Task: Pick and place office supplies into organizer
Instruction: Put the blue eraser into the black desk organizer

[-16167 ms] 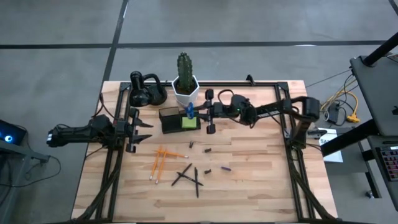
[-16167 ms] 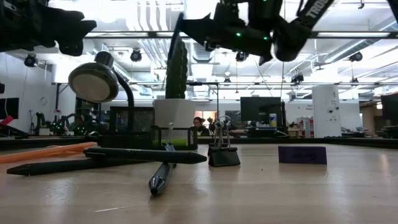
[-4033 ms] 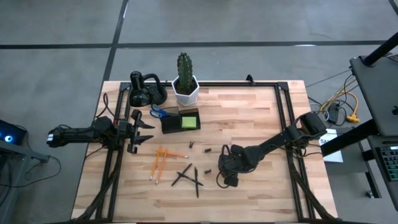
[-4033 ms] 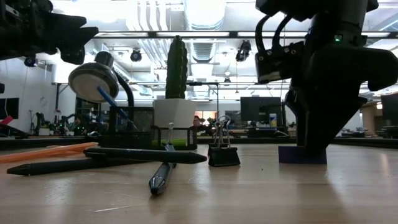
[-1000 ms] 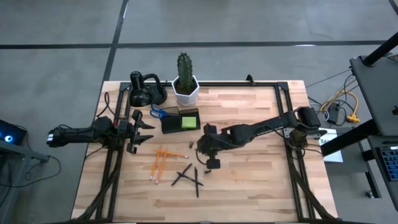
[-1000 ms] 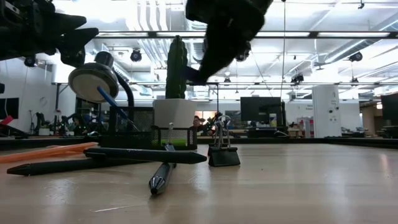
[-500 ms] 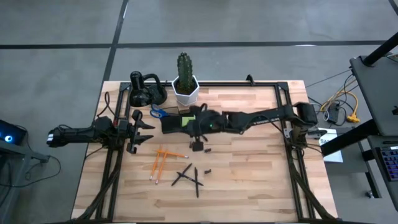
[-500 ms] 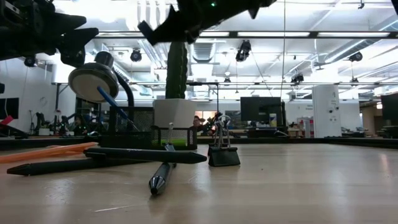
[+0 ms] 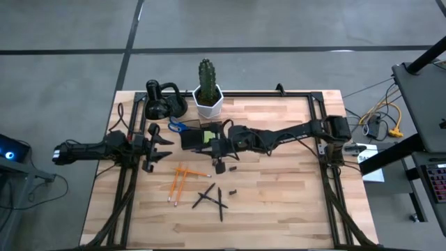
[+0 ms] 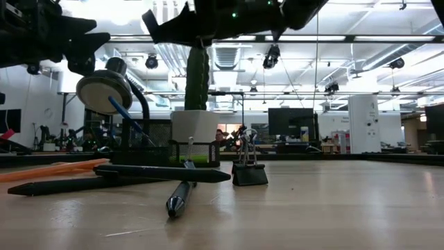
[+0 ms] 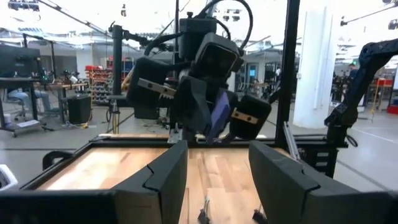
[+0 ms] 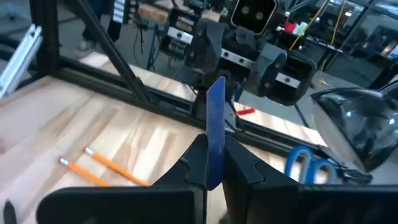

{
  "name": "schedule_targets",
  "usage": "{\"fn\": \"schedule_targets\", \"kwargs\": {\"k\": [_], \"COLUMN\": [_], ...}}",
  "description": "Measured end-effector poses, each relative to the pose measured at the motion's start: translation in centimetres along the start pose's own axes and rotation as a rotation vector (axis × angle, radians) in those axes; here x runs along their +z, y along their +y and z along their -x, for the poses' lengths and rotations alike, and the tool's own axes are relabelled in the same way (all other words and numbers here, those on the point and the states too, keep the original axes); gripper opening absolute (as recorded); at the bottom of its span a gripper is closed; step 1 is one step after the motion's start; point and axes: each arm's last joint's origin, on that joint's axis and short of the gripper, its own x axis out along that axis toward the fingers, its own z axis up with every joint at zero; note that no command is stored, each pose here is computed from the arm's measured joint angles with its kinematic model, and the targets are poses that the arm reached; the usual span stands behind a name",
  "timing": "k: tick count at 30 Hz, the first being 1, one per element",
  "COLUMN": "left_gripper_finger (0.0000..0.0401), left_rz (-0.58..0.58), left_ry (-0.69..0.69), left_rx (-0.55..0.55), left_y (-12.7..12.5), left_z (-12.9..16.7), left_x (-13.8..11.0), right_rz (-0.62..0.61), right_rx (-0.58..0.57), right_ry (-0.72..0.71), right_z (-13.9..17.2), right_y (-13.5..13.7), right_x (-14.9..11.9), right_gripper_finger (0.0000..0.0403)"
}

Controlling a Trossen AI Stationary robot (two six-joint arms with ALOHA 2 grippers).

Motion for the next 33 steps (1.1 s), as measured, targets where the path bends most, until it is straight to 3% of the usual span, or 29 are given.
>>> {"fn": "schedule_targets", "kwargs": {"k": [14,33], "left_gripper_finger": [0.0157,0.0157], "left_rz": [-0.384,-0.531], "left_ry": [0.002,-0.104], "left_rx": [-0.005,-0.034], "left_y": [0.0,0.0], "left_z": [-0.3,-2.3], "left_x": [-0.6,0.1], "right_rz": [0.005,-0.003], "right_rx": [-0.032,-0.038], "right_ry": [-0.089,-0.086], "right_z": [-0.8,-0.8], "right_y": [-0.7,-1.2], "right_x": [-0.1,-0.1], "right_gripper_finger": [0.0013,0.0013]}}
